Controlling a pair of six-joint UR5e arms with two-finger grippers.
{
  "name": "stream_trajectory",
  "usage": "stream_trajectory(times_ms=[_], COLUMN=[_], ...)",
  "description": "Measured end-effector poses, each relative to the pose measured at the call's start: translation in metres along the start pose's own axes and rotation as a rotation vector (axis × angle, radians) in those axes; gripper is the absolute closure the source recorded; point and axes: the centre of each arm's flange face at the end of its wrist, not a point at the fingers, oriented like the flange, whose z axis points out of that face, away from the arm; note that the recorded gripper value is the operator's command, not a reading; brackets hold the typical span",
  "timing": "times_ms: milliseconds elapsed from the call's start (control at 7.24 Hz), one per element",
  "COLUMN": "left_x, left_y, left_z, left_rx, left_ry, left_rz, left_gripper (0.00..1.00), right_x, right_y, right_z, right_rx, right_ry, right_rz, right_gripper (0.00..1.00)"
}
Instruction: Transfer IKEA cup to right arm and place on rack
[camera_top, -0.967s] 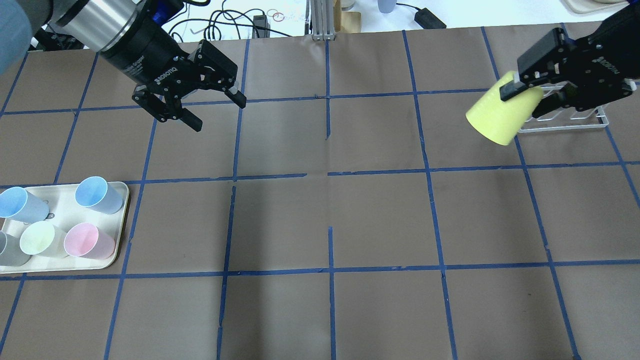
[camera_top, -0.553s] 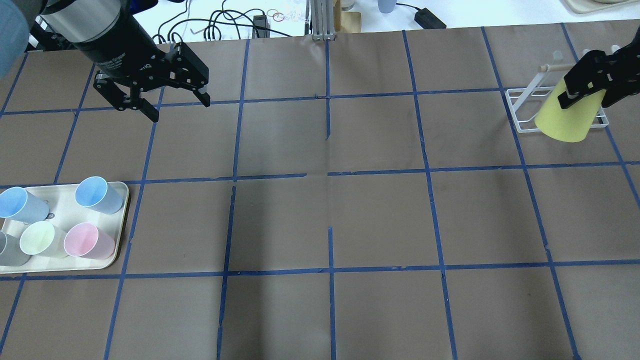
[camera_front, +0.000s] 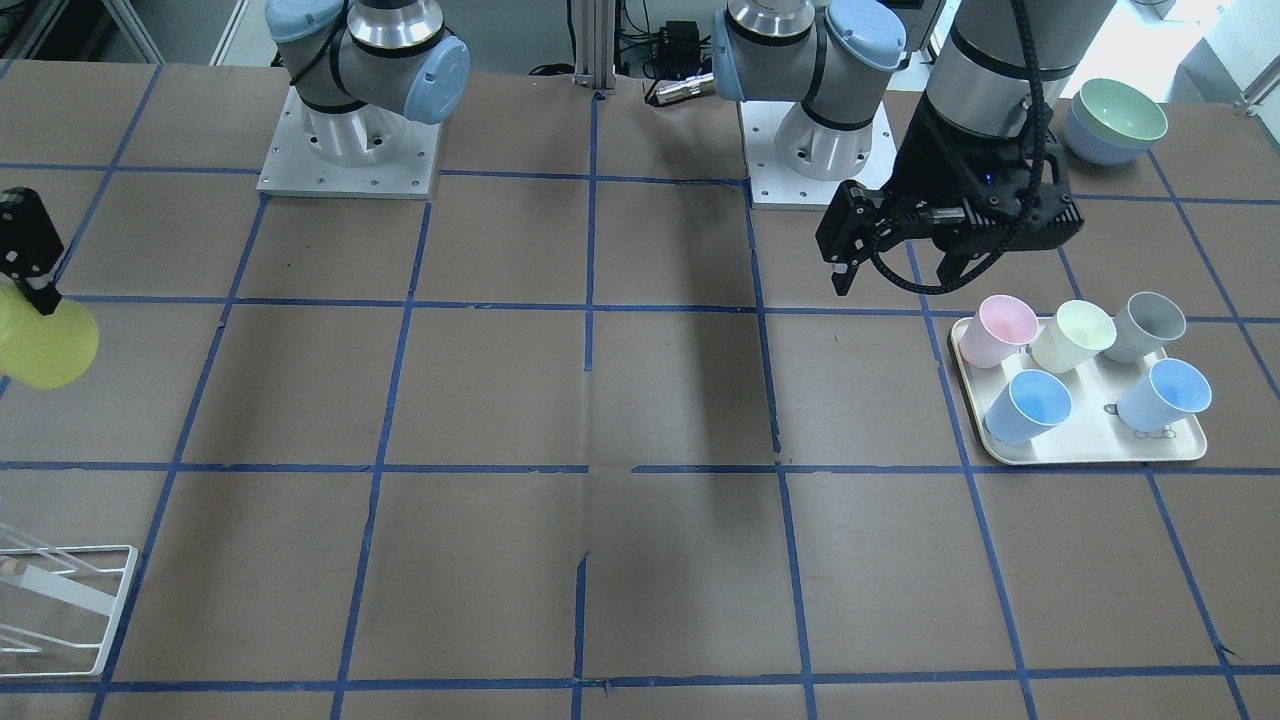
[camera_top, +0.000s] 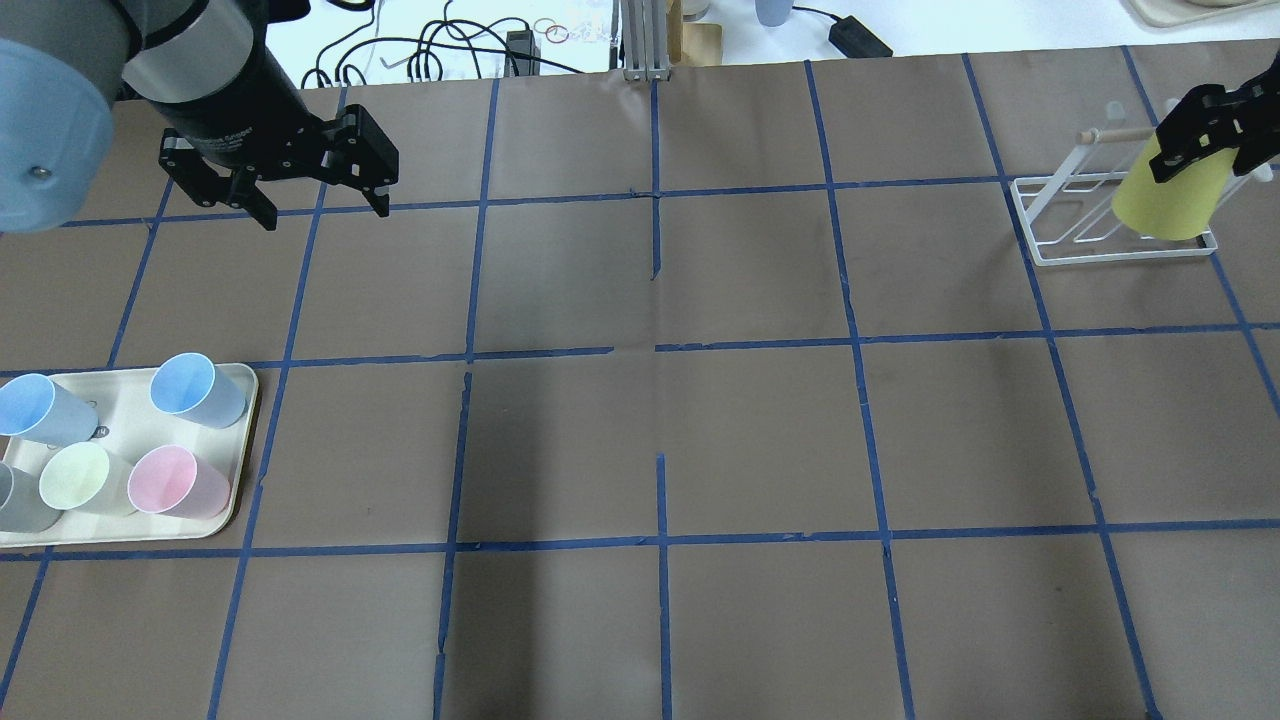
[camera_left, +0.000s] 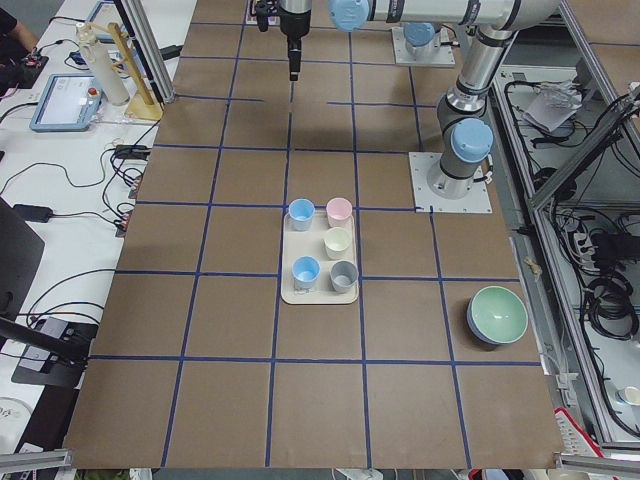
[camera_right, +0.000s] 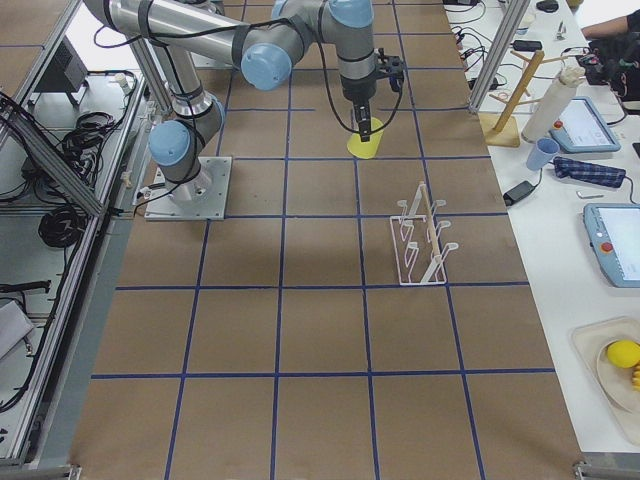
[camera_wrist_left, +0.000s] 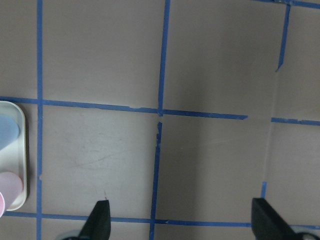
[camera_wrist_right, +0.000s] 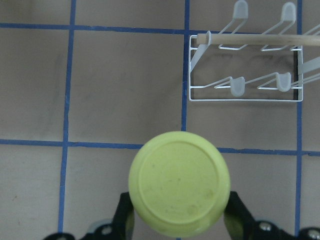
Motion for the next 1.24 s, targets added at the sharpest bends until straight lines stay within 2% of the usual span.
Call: stream_trajectory(times_ms=[276, 691, 1243], left_x=[0.002, 0.002, 0.001], left_y=[0.002, 0.000, 0.001], left_z=[0.001, -0.004, -0.007], left_rx=[0.017, -0.083, -0.105], left_ry=[0.011, 0.035, 0.033], left_rz=[-0.009, -0.019, -0.018], left_gripper=[0.00, 0.00, 0.00], right_x=[0.034, 0.063, 0.073], right_y=[-0.017, -0.032, -0.046], right_z=[0.026, 0.064, 0.097], right_rx=[0.053, 0.076, 0.102], right_ry=[0.028, 0.029, 0.010], right_rz=[0.033, 0.059, 0.061], right_gripper=[1.00, 1.00, 1.00])
